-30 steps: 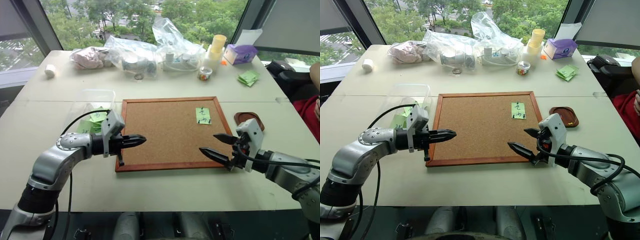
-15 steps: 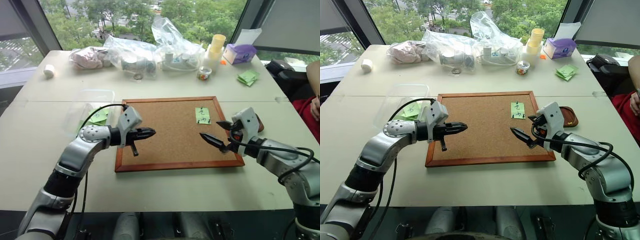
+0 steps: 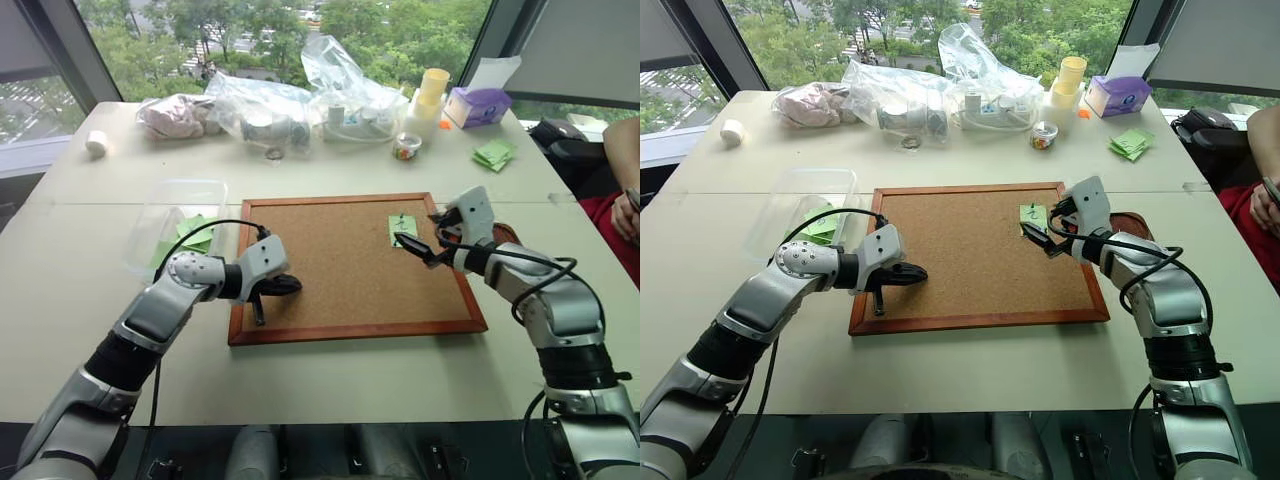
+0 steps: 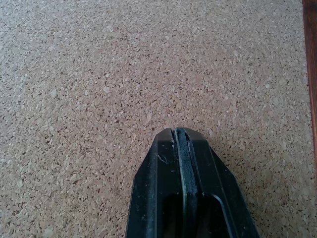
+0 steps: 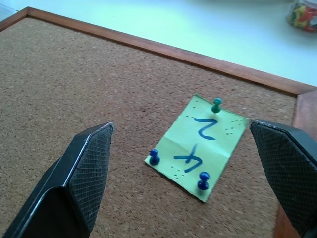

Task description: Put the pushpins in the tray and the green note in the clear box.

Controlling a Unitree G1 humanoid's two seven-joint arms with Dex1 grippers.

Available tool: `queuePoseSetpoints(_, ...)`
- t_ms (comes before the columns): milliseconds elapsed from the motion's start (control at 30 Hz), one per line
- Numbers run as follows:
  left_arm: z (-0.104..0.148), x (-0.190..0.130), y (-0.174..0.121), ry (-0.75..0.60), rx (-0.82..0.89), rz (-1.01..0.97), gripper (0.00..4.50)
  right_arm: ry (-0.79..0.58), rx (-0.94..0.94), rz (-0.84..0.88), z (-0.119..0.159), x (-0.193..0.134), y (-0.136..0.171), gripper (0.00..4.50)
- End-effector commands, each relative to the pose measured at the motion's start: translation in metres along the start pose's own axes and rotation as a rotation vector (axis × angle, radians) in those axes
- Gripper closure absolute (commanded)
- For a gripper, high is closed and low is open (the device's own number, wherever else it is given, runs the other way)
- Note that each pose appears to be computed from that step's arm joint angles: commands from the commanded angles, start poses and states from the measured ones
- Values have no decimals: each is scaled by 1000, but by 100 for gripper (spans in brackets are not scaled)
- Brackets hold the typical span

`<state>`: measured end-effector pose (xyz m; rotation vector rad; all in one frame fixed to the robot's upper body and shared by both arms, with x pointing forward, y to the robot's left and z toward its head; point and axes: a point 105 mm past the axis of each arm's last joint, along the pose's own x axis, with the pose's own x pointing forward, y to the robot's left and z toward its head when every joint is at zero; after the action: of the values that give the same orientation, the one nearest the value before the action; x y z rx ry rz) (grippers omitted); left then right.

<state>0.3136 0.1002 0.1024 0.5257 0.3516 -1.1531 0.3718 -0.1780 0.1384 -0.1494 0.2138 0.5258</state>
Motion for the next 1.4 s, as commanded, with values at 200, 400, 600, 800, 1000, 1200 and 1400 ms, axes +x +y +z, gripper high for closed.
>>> queuePoseSetpoints(200, -10, 4, -6, 39, -28, 2, 444, -50, -16, -60, 20, 30, -29, 0)
queuePoseSetpoints(400, -12, 6, -10, 40, -40, 10, 450, -23, -27, -41, 15, 45, -32, 80)
queuePoseSetpoints(600, -12, 7, -13, 35, -50, 14, 450, -8, -4, -41, 8, 53, -34, 382)
queuePoseSetpoints(800, -13, 8, -12, 35, -53, 21, 450, -14, 16, -33, 8, 53, -35, 443)
queuePoseSetpoints(1000, -13, 8, -10, 36, -51, 25, 450, -96, 34, -68, 22, 49, -43, 443)
queuePoseSetpoints(1200, -13, 9, -10, 37, -50, 22, 450, -195, 36, -106, 40, 41, -51, 443)
queuePoseSetpoints(1400, -12, 11, -12, 33, -49, 10, 450, -215, 32, -128, 43, 36, -54, 443)
